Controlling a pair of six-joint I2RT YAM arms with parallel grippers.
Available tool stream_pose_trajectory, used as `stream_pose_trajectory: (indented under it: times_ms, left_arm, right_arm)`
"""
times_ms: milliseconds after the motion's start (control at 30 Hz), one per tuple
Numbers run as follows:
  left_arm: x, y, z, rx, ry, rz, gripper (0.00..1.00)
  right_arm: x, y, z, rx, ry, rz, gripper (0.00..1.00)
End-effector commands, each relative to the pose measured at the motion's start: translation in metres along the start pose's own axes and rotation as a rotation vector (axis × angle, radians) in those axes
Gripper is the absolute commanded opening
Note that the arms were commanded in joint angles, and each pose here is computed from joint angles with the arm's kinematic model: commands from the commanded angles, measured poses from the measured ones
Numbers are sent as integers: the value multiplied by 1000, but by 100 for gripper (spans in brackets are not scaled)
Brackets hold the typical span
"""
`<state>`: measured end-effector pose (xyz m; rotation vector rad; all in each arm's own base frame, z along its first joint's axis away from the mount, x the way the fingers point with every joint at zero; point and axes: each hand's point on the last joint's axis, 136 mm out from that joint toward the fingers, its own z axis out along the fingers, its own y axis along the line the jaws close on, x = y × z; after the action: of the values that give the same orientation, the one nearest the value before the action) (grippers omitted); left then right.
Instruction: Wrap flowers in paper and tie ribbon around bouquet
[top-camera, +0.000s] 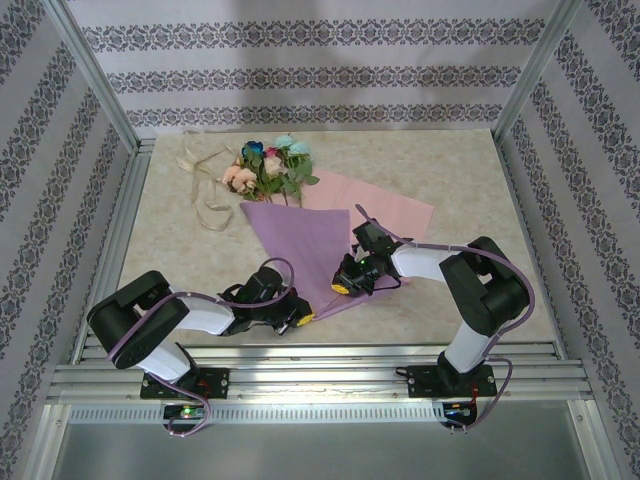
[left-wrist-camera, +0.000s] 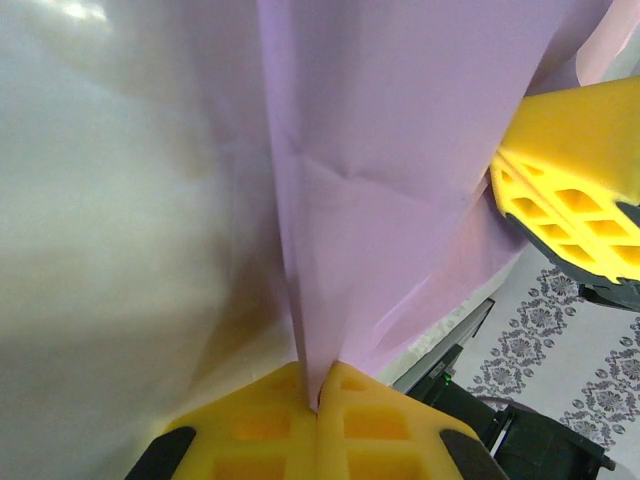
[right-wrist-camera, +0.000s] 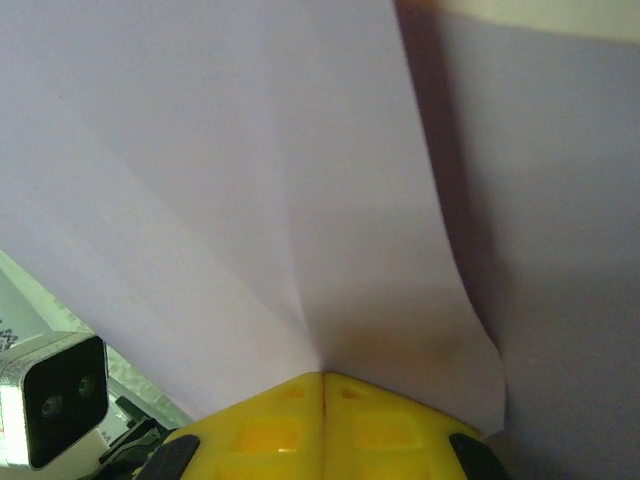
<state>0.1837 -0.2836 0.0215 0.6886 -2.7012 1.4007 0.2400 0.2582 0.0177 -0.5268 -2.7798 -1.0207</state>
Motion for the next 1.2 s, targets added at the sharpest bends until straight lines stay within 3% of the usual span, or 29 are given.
stream_pose_trajectory:
  times_ms: [0,67,167,233,300,500,667,833,1000,1167]
  left_arm:
    - [12,16,0,-53,49,-19,0]
    - [9,18,-4,-70,41,-23,0]
    - [4,21,-11,-103,35,-18,1]
    - [4,19,-15,-124,40,-10,27]
    - [6,17,-20,-143,43,-5,42]
    - [13,15,-67,-296,2,29,55]
    - [1,-14,-90,-267,-66,43,58]
    - [-25,-63,-52,-179,-37,90,48]
    - [-42,-83,-20,-213,-9,144,43]
    - [-57,-71,-9,-285,-33,174,41]
  right_arm:
    - [9,-36,5,119,1,61,0]
    - [10,-35,4,116,-3,59,1]
    - [10,-29,-1,95,-13,42,11]
    - [9,-20,-8,79,-25,20,20]
    - [7,-11,-20,72,-51,-2,28]
    - [-10,-1,-75,34,-170,-2,43]
    - [-23,-56,-124,101,-301,107,45]
    - [-38,-113,-161,165,-392,272,49]
    - [-48,-131,-149,117,-332,397,48]
    - [-50,-133,-126,71,-296,460,43]
